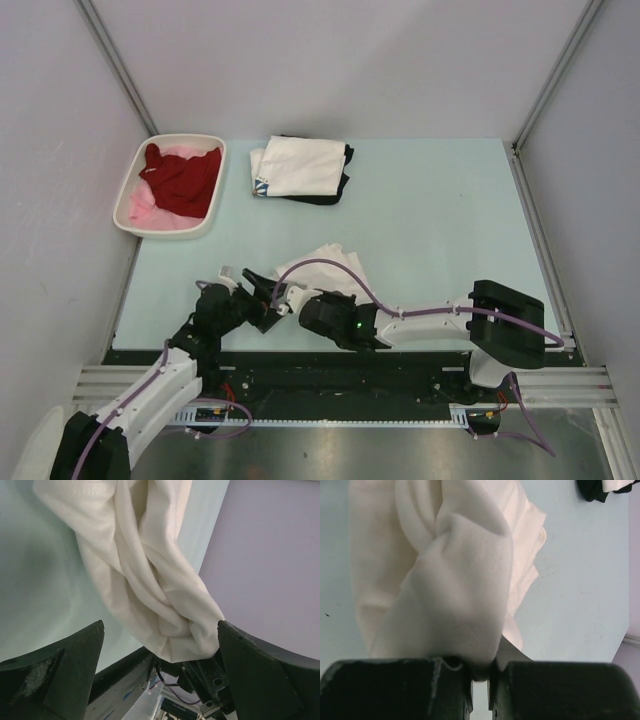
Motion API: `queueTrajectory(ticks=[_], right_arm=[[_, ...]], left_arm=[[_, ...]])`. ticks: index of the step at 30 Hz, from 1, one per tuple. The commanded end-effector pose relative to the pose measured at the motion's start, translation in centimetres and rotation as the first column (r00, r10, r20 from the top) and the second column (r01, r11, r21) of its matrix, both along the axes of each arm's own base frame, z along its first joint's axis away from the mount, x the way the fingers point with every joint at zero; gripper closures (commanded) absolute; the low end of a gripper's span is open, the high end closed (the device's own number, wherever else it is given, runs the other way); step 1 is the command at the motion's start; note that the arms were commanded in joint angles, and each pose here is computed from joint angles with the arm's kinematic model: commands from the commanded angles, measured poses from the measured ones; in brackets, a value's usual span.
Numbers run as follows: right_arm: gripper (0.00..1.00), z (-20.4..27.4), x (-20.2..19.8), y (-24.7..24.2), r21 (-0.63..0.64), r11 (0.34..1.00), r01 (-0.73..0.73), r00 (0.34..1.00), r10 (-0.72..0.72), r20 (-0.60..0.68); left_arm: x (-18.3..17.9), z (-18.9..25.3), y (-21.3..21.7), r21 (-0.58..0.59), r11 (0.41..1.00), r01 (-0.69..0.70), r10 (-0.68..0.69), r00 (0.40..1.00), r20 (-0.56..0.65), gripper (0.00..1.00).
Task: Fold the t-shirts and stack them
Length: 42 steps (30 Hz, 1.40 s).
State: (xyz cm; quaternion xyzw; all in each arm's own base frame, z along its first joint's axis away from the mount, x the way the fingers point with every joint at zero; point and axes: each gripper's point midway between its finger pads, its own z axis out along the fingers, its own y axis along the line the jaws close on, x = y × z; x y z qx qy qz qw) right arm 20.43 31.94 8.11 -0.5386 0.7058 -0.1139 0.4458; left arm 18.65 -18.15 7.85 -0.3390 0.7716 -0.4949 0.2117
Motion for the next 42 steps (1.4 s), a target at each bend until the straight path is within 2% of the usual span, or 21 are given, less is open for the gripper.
queueTrajectory(ticks=[1, 10, 32, 42], right_arm=[[1.0, 0.9, 0.4, 1.4, 0.056, 0.998, 0.007, 1.0, -0.007, 0.012], [1.0, 1.1, 0.0, 1.8, 0.066, 0.998, -0.004, 1.0, 0.003, 0.02], [1.0, 0.0, -1.1, 1.6, 0.042, 0.999, -0.001, 1.0, 0.002, -0.007], [1.0, 0.1, -1.4, 1.3, 0.032, 0.999, 0.001, 1.0, 0.0, -0.008]], left_arm=[[-0.1, -0.4, -0.5, -0.043, 0.999, -0.006, 0.005, 1.0, -0.016, 0.0], [-0.3, -1.5, -2.3, -0.025, 0.999, 0.041, -0.043, 0.996, -0.076, 0.0], [0.7, -0.2, -2.2, -0.081, 0.996, -0.041, 0.039, 0.999, -0.03, 0.0], [0.4, -1.4, -3.4, -0.064, 0.998, 0.005, -0.009, 0.998, -0.064, 0.0]])
